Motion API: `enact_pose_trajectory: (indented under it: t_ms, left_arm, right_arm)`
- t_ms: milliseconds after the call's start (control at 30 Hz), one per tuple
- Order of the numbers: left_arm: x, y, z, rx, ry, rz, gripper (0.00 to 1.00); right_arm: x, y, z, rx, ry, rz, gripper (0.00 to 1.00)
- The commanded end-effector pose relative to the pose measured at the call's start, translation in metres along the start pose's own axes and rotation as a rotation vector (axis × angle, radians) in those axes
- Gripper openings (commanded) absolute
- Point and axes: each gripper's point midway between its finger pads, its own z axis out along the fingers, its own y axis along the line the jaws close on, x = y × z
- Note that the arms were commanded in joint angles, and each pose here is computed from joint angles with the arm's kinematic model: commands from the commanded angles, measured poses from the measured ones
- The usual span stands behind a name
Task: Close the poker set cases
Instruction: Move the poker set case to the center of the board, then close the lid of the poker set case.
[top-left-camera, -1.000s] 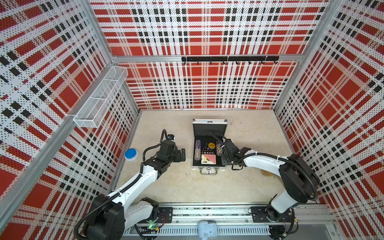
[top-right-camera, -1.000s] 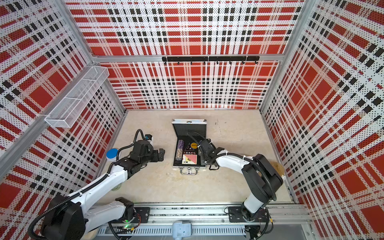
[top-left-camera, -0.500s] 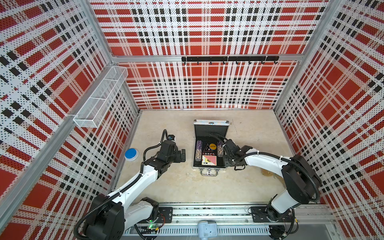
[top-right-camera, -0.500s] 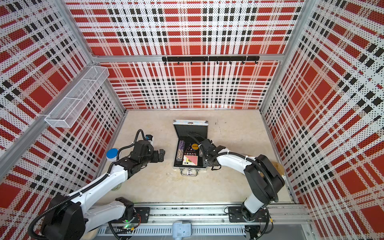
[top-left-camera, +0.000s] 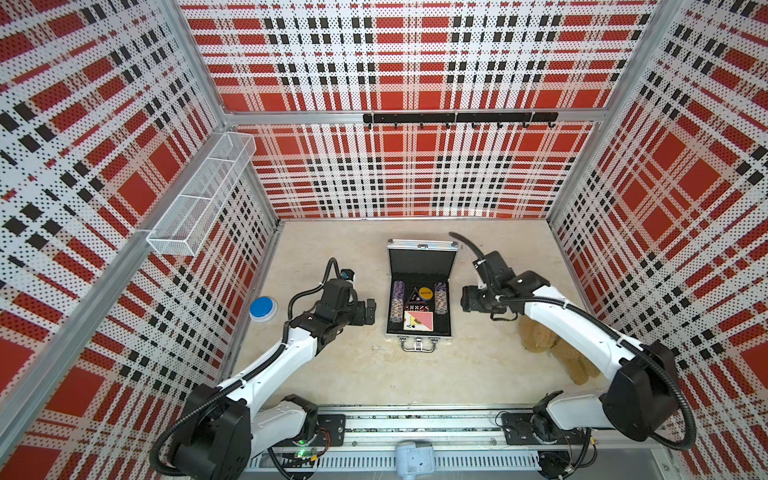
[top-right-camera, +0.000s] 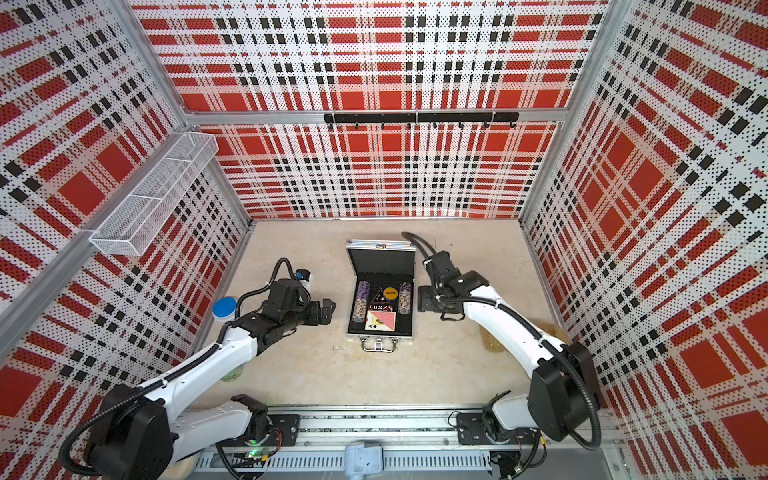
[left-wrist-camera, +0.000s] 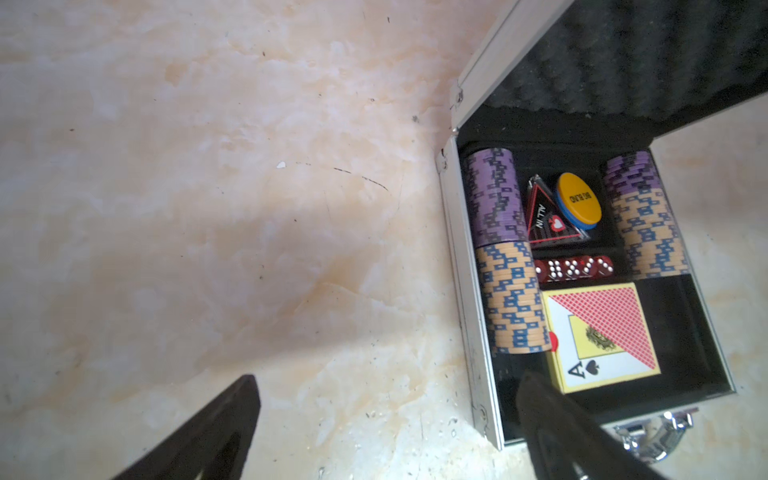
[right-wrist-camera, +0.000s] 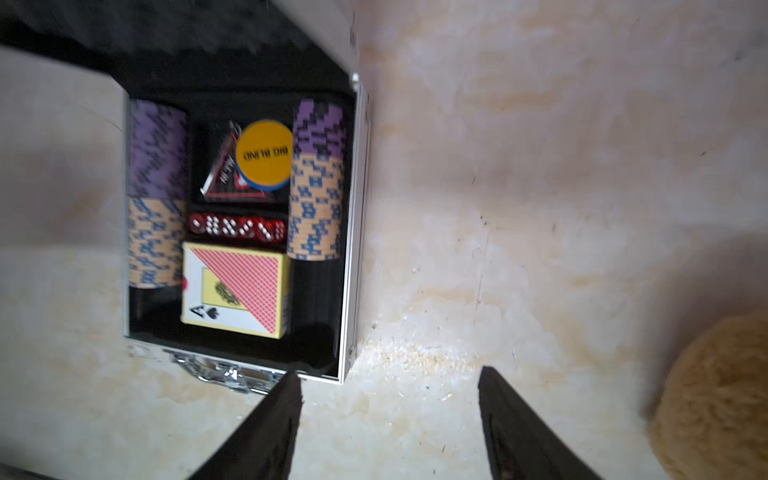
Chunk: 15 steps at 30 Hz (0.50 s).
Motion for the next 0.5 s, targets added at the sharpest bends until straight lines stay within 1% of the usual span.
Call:
enact_pose_trajectory:
  t_ms: [0, 133, 167, 233, 367, 467]
  left_arm:
    - [-0.003, -0.011, 0.0, 0.077, 0.006, -0.022, 0.99]
    - [0.002, -0.005, 0.003, 0.141, 0.018, -0.101, 0.99]
    - [-0.001, 0.002, 0.003, 0.145, 0.009, -0.134, 0.99]
    - [-0.003, 0.009, 0.0, 0.157, -0.002, -0.164, 0.99]
    - [-0.008, 0.016, -0.003, 0.168, -0.005, -0.17, 0.99]
    - [-0.009, 0.016, -0.003, 0.172, 0.011, -0.149, 0.99]
  right_arm:
    - [-0.043, 0.016, -0.03, -0.12, -0.068, -0.019, 0.71]
    - [-0.096, 0.03, -0.046, -0.172, -0.144, -0.012, 0.71]
    - [-0.107, 0.033, -0.049, -0.177, -0.162, -0.011, 0.7]
    - [-0.129, 0.042, -0.05, -0.191, -0.202, -0.003, 0.7]
    - [-0.164, 0.059, -0.045, -0.236, -0.263, 0.017, 0.68]
    - [-0.182, 0.073, -0.034, -0.283, -0.264, 0.011, 0.63]
